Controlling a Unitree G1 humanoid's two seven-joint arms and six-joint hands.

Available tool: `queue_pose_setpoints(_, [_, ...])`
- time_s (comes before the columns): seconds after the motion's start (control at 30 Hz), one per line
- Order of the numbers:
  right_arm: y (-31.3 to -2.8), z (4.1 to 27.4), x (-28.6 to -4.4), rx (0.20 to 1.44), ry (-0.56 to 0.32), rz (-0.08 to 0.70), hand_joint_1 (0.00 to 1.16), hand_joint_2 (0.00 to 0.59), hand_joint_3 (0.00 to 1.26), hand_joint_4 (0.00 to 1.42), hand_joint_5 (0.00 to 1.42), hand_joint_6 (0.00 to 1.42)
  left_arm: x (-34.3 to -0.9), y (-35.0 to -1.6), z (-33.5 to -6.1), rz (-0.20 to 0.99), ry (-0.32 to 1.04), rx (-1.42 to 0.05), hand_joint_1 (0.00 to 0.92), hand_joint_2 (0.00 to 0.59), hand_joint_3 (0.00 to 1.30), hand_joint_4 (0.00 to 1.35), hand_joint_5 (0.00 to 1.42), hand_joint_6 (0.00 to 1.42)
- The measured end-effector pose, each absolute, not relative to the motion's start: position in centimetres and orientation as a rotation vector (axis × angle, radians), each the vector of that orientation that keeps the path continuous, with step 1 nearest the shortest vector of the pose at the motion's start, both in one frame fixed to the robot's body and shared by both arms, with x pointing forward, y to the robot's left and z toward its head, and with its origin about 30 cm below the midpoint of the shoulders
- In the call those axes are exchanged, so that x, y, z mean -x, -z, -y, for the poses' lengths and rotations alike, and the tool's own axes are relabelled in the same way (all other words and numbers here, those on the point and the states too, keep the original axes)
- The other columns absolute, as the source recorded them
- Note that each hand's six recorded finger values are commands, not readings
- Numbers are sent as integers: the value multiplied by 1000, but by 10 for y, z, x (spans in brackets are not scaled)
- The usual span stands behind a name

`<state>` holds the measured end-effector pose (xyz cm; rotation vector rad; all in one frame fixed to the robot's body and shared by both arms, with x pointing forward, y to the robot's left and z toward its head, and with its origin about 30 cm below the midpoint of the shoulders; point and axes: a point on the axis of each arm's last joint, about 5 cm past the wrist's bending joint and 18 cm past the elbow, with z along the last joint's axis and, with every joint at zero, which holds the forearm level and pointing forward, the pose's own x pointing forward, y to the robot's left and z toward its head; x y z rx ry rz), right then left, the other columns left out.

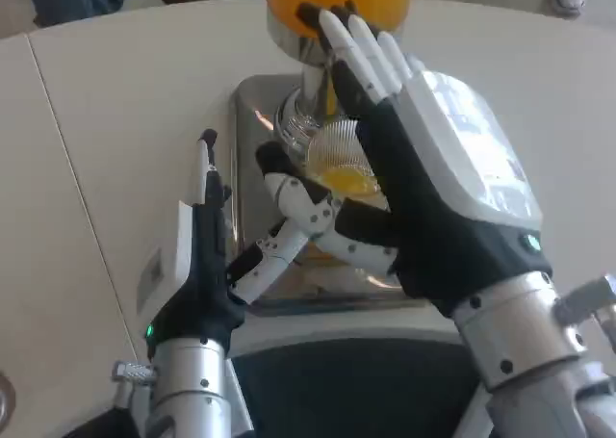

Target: Grasp the cup under the faucet to collect the drink, then remove the cup.

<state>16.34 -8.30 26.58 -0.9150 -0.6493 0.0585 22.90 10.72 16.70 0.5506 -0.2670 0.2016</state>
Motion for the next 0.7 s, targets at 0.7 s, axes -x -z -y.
queue_pose_setpoints(0.7, [-251, 116, -114, 1201, -83, 355, 635, 410, 74, 0, 0, 0, -245, -163, -97, 346, -187, -512, 249, 48, 0, 0, 183, 358])
